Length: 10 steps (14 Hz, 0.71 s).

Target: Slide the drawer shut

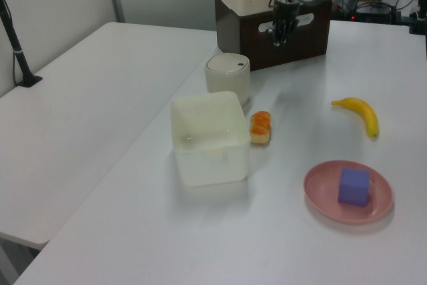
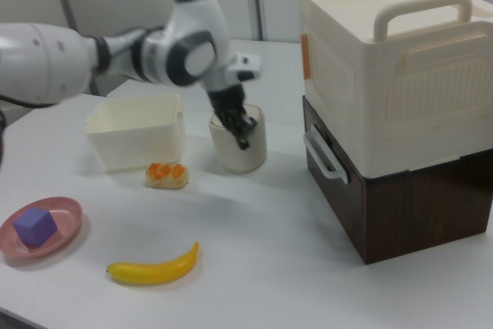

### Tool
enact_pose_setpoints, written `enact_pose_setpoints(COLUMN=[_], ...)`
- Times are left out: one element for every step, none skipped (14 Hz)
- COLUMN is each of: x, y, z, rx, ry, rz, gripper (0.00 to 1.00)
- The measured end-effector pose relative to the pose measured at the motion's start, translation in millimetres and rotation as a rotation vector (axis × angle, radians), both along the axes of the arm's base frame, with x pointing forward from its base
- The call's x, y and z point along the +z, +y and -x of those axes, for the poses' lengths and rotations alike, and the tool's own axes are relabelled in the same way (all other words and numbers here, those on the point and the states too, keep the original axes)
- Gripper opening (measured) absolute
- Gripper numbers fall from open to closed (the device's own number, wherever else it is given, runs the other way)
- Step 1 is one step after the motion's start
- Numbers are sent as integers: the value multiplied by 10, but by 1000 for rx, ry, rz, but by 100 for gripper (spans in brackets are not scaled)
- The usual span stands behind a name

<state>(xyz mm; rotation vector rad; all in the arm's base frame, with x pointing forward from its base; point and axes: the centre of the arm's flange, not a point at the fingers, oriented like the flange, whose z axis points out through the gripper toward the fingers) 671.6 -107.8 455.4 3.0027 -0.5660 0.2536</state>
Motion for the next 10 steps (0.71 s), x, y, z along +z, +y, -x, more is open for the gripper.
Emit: enact_pose_setpoints(x=[194,310,458,594,707,833,967,1100,1179,1274], y=[202,323,504,675,792,881,943,998,1039,1102], z=[97,164,262,350,427,511,597,685,736,796], rx=[65,105,158,202,231,257,282,299,312,327], ry=[39,62,95,117,132,143,149,151,150,145], rz=[-6,-8,-8,-7,-6,-4,-3,-4,-3,-1], gripper=[10,10,12,13,18,33,40,48,56,72])
